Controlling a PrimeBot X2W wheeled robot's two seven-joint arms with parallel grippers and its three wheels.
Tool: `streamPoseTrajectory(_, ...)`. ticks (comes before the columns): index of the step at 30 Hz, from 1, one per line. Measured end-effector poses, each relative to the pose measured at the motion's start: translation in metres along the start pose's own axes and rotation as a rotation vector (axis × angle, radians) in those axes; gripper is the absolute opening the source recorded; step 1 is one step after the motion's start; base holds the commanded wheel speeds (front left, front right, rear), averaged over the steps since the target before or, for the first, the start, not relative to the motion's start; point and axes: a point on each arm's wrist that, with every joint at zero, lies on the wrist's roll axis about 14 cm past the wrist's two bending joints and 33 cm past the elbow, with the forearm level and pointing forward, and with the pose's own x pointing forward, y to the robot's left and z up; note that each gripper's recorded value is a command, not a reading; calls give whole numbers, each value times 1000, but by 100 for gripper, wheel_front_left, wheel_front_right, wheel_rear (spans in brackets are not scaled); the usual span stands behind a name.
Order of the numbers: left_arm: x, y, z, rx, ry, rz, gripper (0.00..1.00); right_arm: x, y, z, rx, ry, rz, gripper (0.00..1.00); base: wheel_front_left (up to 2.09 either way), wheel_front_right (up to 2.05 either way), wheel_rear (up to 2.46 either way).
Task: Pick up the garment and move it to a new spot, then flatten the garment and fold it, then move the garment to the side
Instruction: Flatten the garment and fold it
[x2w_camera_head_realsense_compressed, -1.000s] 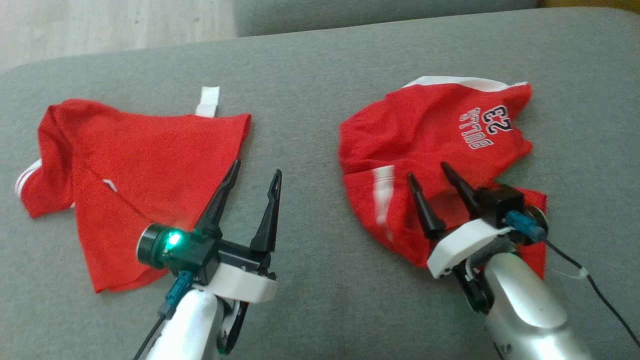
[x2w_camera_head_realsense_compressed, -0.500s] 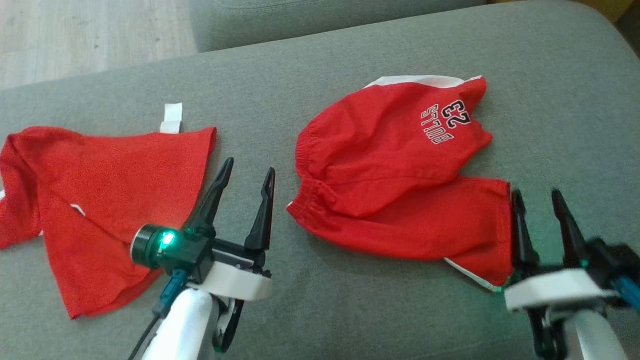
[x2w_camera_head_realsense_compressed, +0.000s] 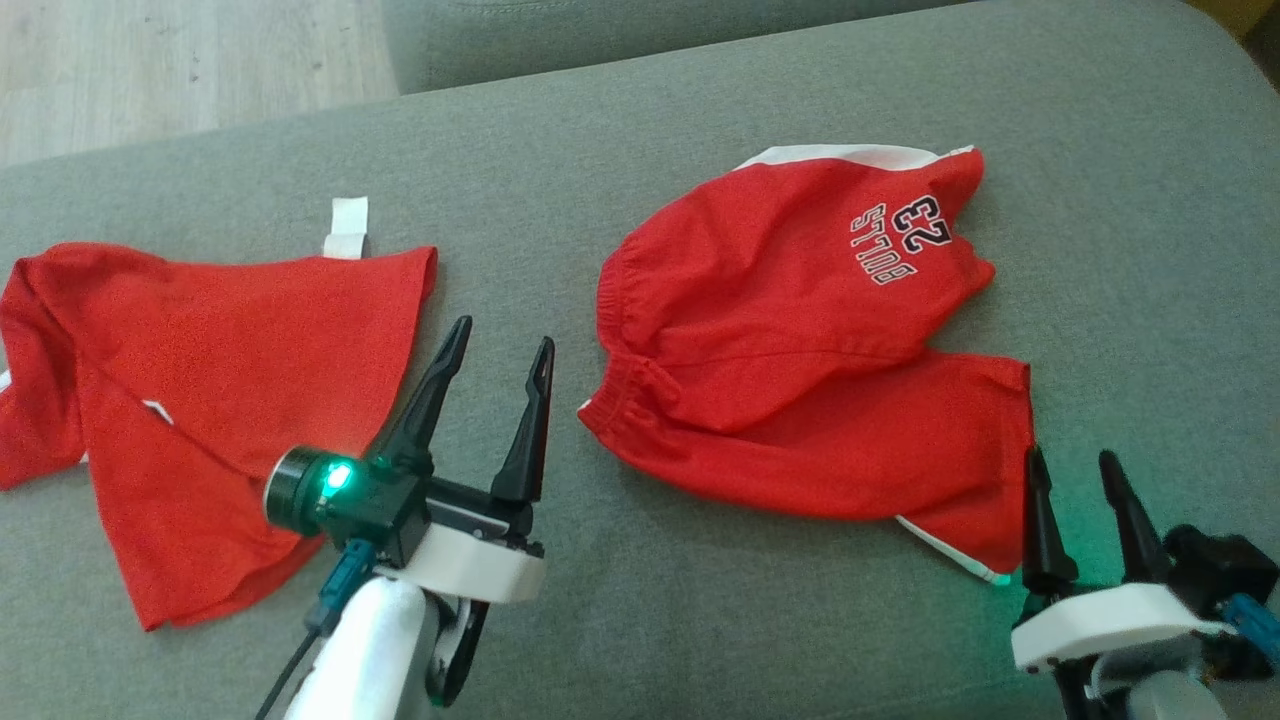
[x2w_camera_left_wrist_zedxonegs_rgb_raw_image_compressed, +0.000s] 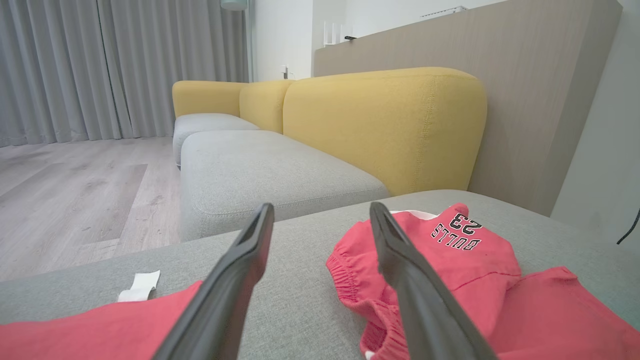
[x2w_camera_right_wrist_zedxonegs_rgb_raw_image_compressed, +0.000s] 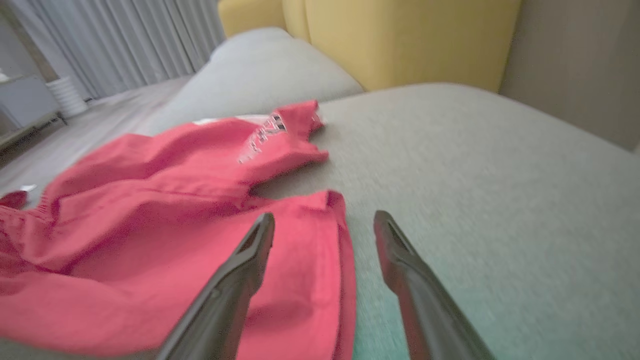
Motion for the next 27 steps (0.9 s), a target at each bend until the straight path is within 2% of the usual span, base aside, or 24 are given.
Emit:
streamPoseTrajectory(10,-4,6,-1,9,5,17,100,10,4,-25,115,101,-10,100,0,0,0)
streamPoseTrajectory(18,-4,8,-5,8,15,23,100,10,15,-47,147,182,12,100,0,0,0)
streamPoseTrajectory(19,-4,8,-5,12,16,22,100,11,16,-47,150,184,15,89,0,0,0)
streamPoseTrajectory(20,-4,8,-5,15,16,22,100,12,18,-46,150,183,21,40,0,0,0)
streamPoseTrajectory(21,-4,8,-5,15,16,22,100,13,20,-46,149,182,25,4,0,0,0)
streamPoseTrajectory(22,-4,8,-5,15,15,21,100,14,20,-44,148,177,28,0,0,0,0)
streamPoseTrajectory(27,-5,7,-3,18,11,18,100,17,21,-36,142,148,34,0,0,0,0)
